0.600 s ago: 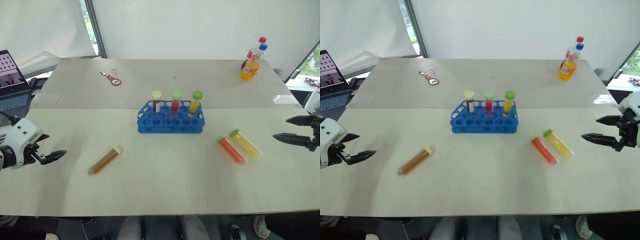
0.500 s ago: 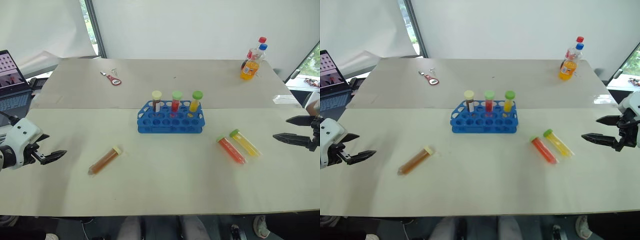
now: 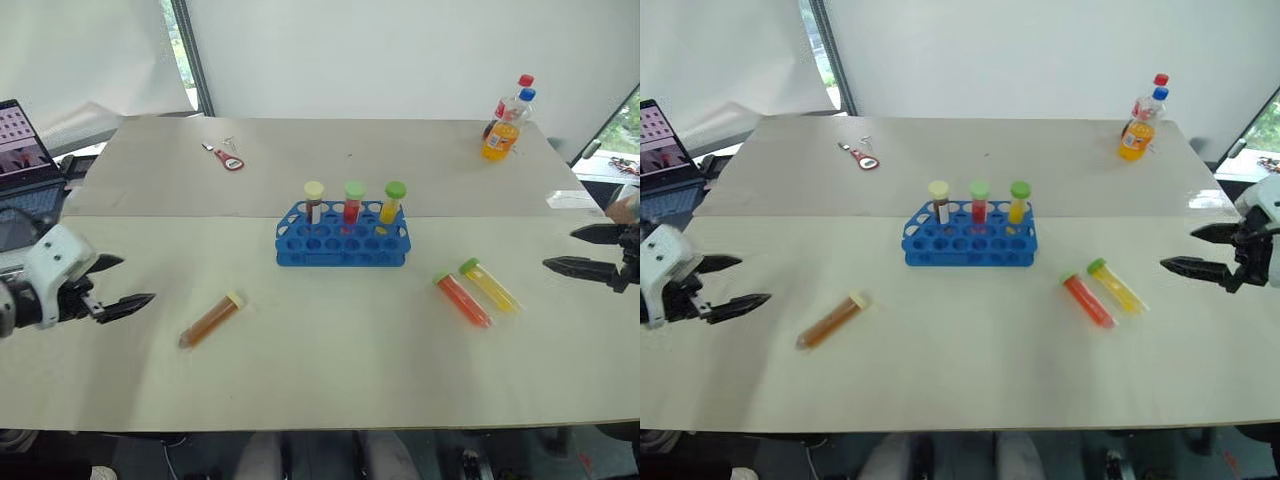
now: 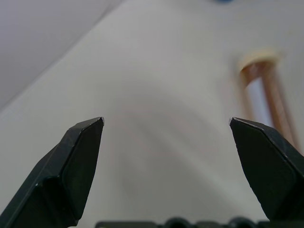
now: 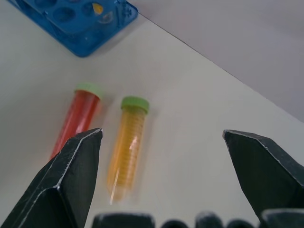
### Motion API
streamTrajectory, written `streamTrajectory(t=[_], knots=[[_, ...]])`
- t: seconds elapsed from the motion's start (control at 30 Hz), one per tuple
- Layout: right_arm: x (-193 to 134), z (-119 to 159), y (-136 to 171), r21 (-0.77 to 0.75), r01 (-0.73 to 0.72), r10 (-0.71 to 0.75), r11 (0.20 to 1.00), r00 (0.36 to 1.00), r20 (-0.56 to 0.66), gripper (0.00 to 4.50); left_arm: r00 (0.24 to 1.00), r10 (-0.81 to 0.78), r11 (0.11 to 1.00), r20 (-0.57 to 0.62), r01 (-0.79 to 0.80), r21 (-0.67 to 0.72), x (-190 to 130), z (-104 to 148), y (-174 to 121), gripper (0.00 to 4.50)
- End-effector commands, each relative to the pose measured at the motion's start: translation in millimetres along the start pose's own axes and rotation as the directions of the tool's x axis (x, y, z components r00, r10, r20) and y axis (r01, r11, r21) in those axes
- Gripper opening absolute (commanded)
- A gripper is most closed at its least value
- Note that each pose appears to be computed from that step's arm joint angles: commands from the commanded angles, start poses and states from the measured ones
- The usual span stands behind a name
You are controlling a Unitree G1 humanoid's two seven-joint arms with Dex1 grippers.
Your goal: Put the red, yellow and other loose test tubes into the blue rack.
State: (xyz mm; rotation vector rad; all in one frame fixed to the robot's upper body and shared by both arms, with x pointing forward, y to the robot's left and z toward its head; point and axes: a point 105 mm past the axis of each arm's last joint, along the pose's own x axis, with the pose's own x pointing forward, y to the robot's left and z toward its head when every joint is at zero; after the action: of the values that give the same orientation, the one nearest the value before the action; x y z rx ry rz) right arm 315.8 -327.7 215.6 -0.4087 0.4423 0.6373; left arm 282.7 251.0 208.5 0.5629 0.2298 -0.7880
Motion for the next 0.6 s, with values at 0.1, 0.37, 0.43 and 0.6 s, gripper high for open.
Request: streamTrajectory(t=[0.1, 0.37, 0.43, 0.6], knots=[[20, 6, 14, 0.026, -0.015, 0.020, 1.000, 0.980, -0.200, 4.48, 0.949, -0.290, 0.954, 0.125, 0.277, 0.111, 31, 49, -56, 4.50], [60, -11, 13, 0.056, 0.019, 0.005, 0.998, 0.915, -0.403, 4.48, 0.840, -0.529, 0.822, 0.122, 0.472, 0.317, 51, 73, -104, 4.50], [69, -20, 11, 0.013, 0.020, -0.012, 1.000, 0.894, -0.449, 4.48, 0.831, -0.543, 0.812, 0.123, 0.482, 0.328, 57, 72, -108, 4.50], [80, -32, 2, 0.007, 0.042, -0.033, 0.999, 0.863, -0.504, 4.48, 0.828, -0.543, 0.810, 0.139, 0.472, 0.348, 66, 73, -113, 4.50]])
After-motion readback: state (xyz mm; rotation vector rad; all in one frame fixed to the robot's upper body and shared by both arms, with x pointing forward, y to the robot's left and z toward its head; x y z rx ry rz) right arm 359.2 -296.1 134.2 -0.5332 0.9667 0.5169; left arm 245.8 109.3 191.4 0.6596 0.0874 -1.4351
